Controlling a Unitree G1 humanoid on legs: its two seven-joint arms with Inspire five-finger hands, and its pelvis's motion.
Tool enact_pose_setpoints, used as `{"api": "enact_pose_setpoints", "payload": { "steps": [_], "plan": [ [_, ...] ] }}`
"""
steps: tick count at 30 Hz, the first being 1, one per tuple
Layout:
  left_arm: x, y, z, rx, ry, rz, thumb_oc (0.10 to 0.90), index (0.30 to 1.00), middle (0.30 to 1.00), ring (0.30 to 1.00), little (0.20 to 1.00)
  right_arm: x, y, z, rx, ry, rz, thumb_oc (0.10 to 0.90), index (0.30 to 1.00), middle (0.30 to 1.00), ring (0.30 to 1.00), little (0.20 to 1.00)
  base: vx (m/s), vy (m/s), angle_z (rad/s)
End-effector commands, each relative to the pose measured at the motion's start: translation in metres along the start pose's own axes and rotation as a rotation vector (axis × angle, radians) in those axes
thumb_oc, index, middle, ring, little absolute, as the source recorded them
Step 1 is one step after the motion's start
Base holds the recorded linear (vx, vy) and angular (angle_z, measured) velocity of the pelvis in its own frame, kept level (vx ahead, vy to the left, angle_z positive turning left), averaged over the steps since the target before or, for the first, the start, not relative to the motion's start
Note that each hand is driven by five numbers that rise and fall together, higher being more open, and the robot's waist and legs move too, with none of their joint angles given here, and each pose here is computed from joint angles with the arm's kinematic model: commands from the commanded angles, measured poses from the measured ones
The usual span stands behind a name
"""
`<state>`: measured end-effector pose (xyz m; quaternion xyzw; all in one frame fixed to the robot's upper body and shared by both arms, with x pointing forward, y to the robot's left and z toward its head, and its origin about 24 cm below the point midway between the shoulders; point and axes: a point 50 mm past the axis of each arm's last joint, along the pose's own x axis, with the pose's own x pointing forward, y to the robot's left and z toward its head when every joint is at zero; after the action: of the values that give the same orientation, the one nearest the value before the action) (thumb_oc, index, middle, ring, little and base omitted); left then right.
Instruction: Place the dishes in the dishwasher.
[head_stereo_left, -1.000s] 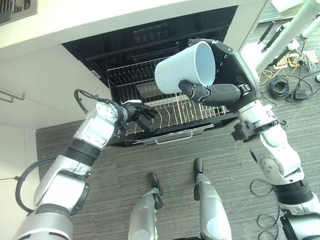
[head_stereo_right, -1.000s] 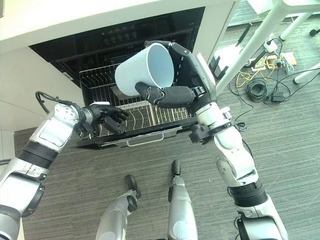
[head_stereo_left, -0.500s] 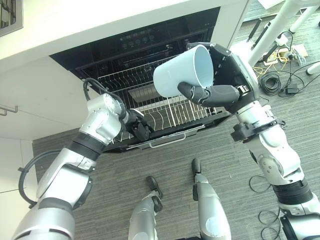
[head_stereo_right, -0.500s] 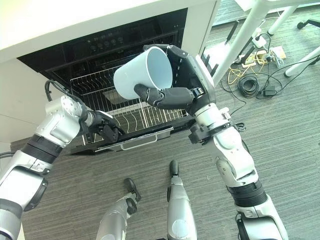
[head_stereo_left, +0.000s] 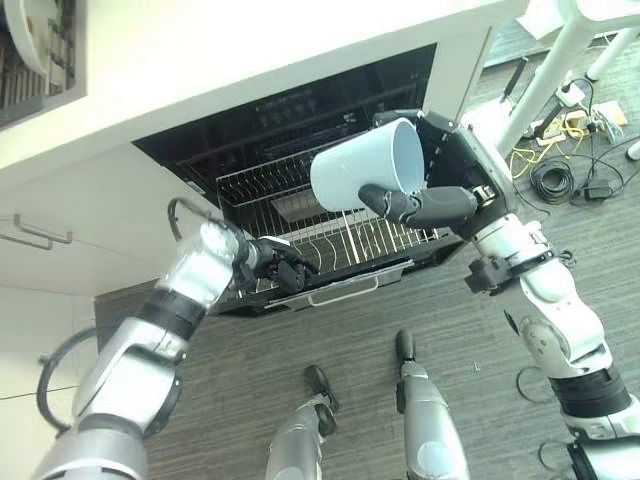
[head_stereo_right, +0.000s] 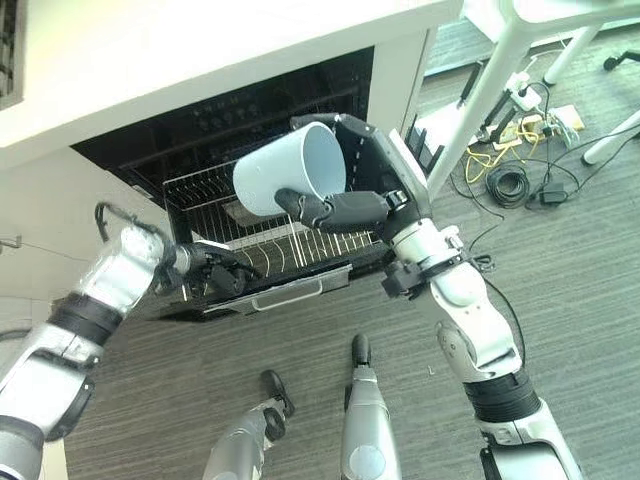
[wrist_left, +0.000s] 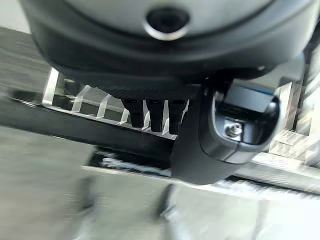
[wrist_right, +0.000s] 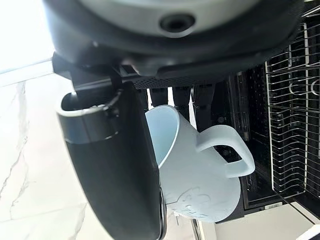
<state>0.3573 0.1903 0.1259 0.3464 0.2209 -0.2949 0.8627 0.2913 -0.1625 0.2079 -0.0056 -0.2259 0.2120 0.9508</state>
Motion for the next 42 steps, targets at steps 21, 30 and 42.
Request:
{"api": "enact_pose_setpoints", "payload": {
  "steps": [21,30,42],
  "plan": [
    [-0.093,0.035,0.071,-0.461,-1.111,0.874,0.8,0.9,0.9,0.9,0.9,0.015,-0.034,0.073,-0.245,-0.407,-0.373,0.4,0.3,0.3,0.3,0.3,0.0,-0.074,0.09],
    [-0.125,0.036,0.085,-0.405,-1.276,0.827,0.8,0.9,0.9,0.9,0.9,0.019,-0.057,0.073,-0.576,-0.22,-0.446,0.4,0.3,0.3,0.3,0.3,0.01,-0.091,0.02],
    [-0.15,0.031,0.102,-0.295,-1.397,0.741,0.8,0.9,0.9,0.9,0.9,0.027,-0.092,0.052,-0.777,0.109,-0.485,0.4,0.3,0.3,0.3,0.3,0.01,-0.064,0.04]
  ]
}}
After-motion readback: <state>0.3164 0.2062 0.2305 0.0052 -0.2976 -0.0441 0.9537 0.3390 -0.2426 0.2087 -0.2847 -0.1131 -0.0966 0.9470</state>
